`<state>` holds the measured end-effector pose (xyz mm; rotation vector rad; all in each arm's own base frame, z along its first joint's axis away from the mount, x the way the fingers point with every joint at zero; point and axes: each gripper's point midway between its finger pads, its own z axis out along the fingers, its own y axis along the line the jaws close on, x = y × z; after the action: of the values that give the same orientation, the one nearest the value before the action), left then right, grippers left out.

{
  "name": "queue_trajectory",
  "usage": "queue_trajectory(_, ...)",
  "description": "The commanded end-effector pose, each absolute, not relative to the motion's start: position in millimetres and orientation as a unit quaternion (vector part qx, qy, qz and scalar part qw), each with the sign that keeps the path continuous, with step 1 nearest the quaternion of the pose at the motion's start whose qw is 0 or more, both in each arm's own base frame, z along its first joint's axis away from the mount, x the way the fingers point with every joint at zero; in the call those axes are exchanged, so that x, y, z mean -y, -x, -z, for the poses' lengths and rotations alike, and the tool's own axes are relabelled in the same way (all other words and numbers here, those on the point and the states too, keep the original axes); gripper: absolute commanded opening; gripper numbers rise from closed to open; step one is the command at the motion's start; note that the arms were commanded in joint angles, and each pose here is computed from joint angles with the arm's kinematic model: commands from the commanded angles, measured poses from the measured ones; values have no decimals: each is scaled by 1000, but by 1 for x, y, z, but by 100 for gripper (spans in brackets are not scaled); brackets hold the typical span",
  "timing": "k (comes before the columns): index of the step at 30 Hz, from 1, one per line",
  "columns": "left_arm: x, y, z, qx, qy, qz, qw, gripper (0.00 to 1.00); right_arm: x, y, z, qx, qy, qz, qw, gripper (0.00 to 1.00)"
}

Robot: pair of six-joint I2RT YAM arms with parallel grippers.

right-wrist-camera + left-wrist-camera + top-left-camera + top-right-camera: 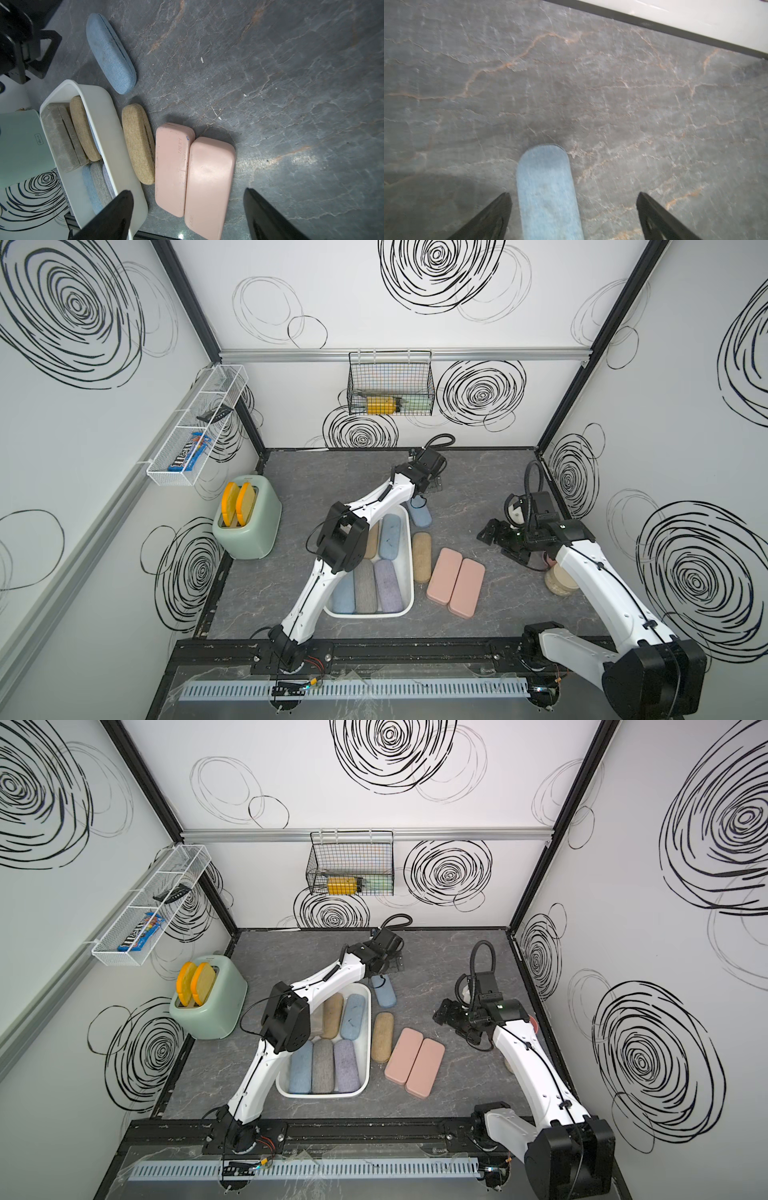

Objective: Put the glasses cases into the storage boxes
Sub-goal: Pick up the glasses case at the center of the board.

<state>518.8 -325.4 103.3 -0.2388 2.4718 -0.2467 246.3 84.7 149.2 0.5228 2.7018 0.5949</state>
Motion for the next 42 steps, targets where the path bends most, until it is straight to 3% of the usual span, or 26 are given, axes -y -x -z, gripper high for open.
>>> queue_trajectory(1,312,-529,-80,-949,74,84,294,98,-79,-235,-154,-948,-191,-199,160,87)
queue_trajectory(10,329,-521,-41,-964,34,106,241,99,-75,-225,-163,-941,-207,-200,178,87)
queue_trajectory(25,381,-498,-34,-963,-9,150,223,95,-71,-226,-169,-941,-208,-191,186,85)
queue_trajectory(42,393,-448,-23,-972,-83,103,196,99,-70,-226,-176,-937,-204,-194,204,88)
